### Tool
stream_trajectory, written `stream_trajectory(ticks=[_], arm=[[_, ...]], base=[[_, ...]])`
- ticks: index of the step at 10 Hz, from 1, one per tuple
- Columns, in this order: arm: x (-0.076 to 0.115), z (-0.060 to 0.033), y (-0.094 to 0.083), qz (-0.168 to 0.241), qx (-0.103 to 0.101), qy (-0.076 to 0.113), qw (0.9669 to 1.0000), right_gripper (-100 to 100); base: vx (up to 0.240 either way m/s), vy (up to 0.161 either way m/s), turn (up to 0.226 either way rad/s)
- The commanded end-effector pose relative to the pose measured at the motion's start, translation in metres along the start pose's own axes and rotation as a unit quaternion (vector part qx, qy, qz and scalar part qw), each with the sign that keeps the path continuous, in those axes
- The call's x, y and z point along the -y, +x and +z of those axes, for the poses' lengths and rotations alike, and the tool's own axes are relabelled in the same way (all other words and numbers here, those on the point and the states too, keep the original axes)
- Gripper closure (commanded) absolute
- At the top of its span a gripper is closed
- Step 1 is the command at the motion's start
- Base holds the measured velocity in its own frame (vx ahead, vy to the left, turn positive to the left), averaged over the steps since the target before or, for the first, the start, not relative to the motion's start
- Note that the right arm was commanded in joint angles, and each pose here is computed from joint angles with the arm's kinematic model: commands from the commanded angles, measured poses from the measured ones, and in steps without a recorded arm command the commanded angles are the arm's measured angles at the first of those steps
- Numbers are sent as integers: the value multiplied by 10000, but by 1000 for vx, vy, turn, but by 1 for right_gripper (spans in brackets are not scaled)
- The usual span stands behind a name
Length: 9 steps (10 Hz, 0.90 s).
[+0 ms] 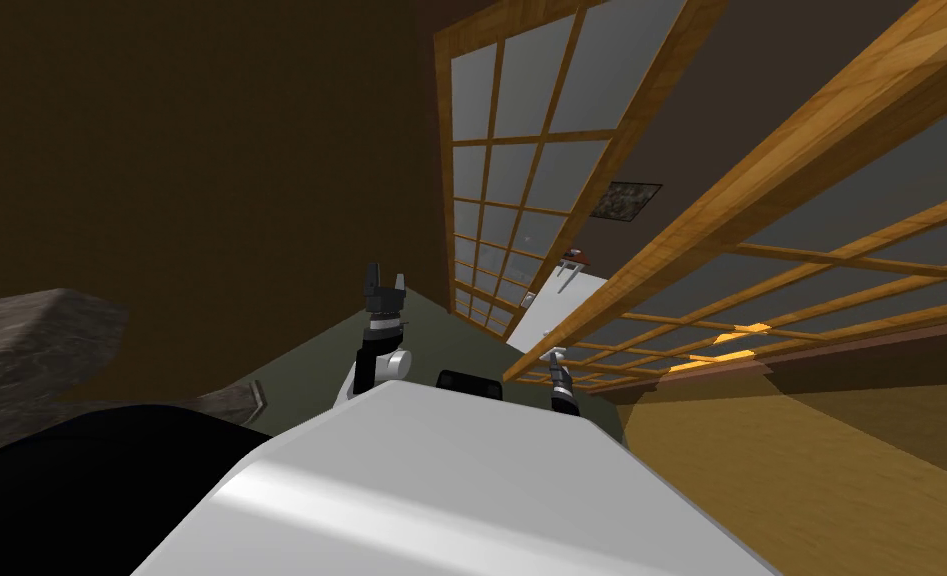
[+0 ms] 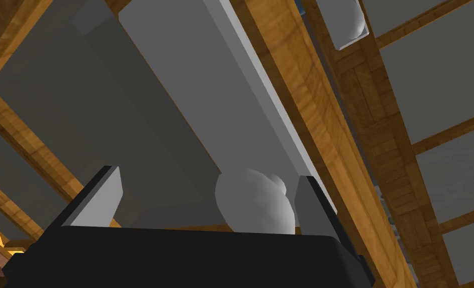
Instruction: Pull the door open
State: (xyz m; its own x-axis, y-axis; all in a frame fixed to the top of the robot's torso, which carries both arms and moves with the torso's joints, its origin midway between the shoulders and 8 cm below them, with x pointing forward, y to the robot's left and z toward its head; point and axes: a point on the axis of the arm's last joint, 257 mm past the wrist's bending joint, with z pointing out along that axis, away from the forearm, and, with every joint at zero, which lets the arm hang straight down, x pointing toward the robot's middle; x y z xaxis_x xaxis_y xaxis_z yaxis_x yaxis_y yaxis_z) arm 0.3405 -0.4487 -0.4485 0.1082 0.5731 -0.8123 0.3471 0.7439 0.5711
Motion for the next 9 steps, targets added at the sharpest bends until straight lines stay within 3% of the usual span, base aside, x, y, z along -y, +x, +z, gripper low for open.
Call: stream_trajectory(ticks=[1, 6, 9], arm=[[170, -11, -136, 145, 111, 164, 9997, 100], [136, 15, -137, 532, 153, 152, 9983, 100], [102, 41, -137, 919, 194, 137, 9955, 100]], base=[[-28, -28, 63], [-42, -24, 67], [-59, -42, 102]])
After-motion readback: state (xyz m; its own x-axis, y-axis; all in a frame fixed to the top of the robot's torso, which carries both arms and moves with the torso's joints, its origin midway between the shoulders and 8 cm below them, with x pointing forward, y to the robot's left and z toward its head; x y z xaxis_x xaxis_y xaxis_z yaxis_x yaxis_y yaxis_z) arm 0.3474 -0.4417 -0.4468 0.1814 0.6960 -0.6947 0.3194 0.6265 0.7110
